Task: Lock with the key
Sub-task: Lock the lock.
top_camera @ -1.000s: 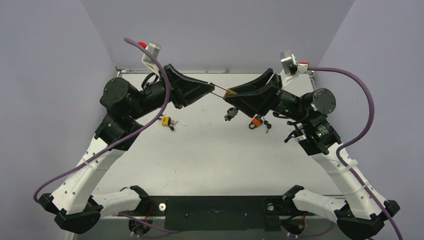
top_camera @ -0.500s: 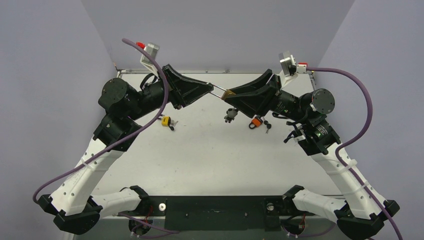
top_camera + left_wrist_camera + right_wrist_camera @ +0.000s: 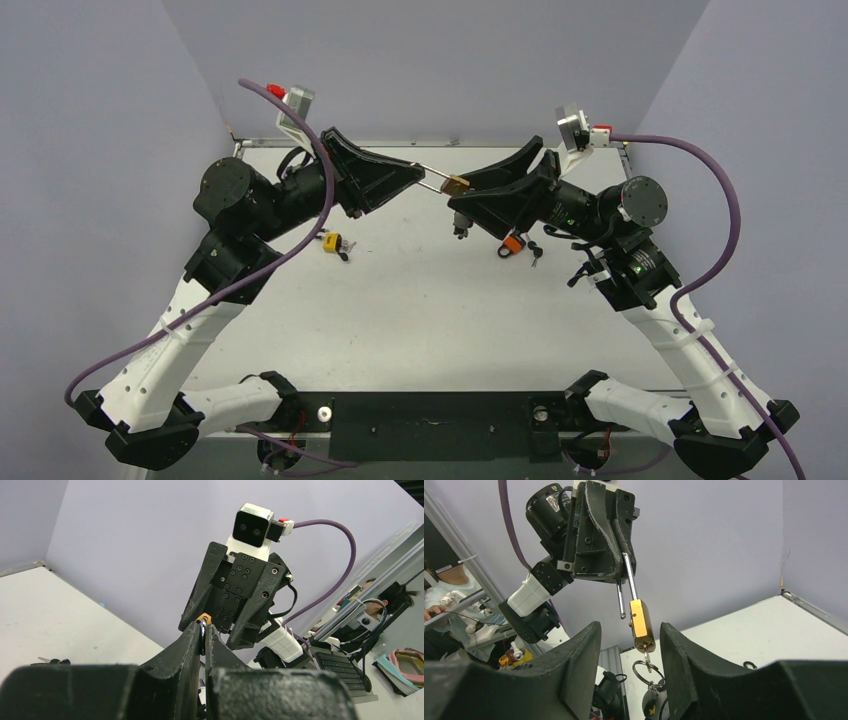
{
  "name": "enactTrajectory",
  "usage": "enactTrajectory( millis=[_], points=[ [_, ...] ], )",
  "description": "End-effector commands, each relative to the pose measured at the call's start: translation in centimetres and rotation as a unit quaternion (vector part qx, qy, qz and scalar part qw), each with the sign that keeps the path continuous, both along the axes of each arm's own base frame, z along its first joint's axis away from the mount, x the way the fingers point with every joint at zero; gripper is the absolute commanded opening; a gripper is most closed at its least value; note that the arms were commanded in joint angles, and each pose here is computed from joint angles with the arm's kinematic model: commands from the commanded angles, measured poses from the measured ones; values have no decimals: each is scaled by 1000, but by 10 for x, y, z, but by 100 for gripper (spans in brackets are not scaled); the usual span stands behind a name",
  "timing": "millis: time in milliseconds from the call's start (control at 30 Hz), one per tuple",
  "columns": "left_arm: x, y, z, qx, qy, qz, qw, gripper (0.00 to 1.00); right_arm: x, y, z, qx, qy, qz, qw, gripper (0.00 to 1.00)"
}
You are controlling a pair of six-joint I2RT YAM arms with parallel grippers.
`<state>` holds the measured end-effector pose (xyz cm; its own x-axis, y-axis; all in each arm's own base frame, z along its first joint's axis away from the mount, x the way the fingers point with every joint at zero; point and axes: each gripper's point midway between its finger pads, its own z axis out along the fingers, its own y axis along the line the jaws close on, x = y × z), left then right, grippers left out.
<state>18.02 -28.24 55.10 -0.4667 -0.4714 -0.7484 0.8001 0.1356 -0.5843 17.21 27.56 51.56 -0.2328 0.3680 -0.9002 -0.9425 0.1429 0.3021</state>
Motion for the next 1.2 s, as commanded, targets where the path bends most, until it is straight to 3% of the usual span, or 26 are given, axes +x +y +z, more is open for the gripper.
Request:
enactTrajectory(
  millis=[0, 400, 667, 1167],
  points=[
    [-19, 19, 44, -45, -58, 12, 997, 0, -3, -4, 11, 12, -25, -8, 1000, 39],
    [-16, 15, 38, -40, -50, 12, 998, 0, -11, -7, 19, 29, -28, 1, 999, 24],
    [-13, 11, 21, -15, -38, 12, 999, 0, -16, -9, 23, 34, -23, 6, 999, 0],
    [-23, 9, -13, 43, -53, -2, 998, 0, -44, -2, 21, 45, 2, 97, 994, 0]
  ],
)
